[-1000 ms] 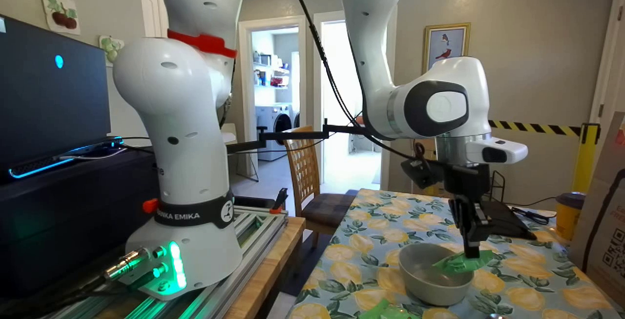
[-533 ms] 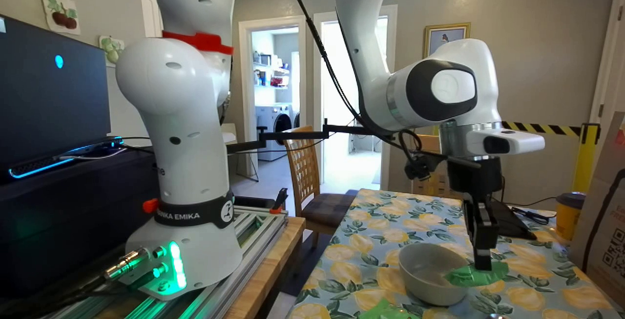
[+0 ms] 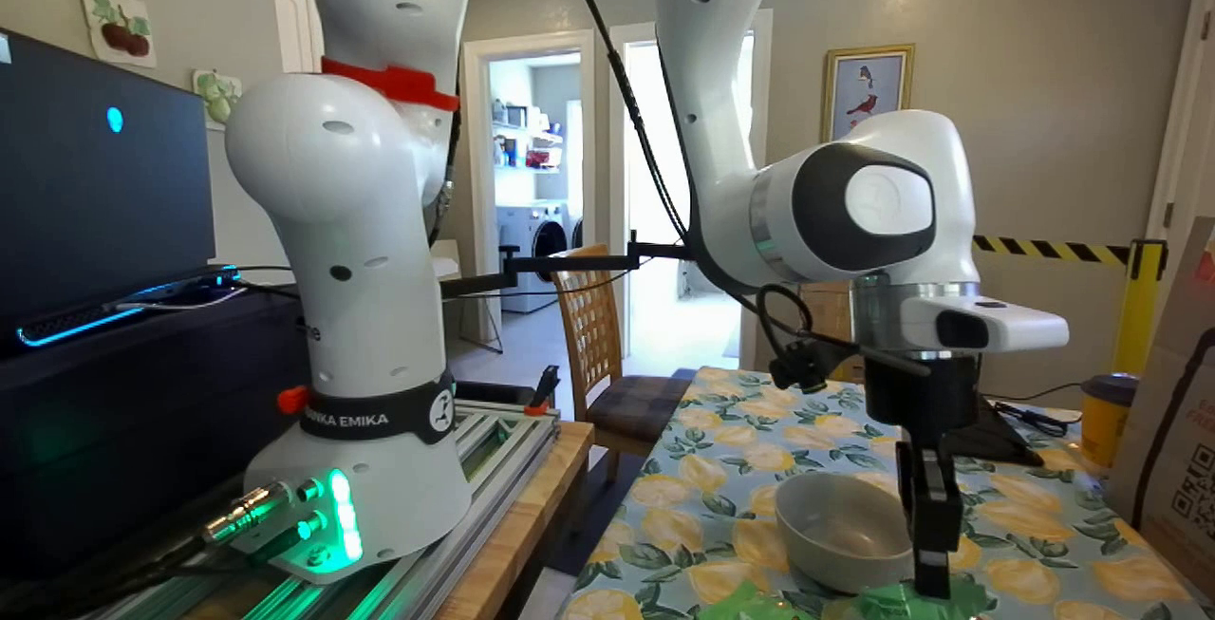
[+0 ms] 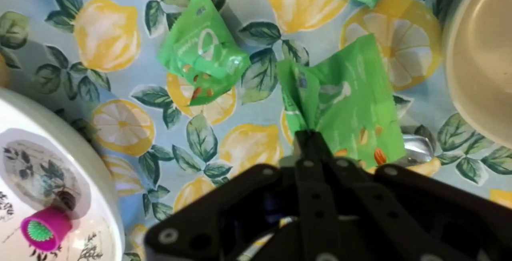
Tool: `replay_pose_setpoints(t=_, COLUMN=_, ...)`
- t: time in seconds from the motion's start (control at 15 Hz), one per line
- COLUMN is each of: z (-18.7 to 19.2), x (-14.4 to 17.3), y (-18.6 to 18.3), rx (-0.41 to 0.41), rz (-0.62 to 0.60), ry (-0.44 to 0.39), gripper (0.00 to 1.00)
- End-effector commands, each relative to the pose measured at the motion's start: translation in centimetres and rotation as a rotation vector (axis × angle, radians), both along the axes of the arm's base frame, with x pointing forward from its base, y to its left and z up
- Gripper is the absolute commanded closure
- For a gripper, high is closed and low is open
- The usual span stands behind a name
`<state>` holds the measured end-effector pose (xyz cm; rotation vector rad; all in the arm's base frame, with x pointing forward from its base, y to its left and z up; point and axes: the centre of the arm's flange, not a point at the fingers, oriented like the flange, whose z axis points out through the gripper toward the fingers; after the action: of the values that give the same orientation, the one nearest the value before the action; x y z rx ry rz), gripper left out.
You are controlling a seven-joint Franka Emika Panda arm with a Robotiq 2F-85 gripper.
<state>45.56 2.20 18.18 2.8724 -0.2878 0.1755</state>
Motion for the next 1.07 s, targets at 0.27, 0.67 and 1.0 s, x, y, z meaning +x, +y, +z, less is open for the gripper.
replay_pose_setpoints(t=0.27, z=-4.9, x=0.3, y=-1.6, rx=0.029, rz=0.008, ry=-0.056, gripper=0.97)
replay_pose_setpoints(t=0.67, z=-4.7, x=-0.8, y=-1.0, rx=0.041, rz=0.009, ry=-0.069, gripper=0.49)
replay_pose_setpoints(t=1.0, z=-2.6, x=-2.0, y=-1.2, rx=0.005, rz=-0.003, ry=-0.112, gripper=0.13)
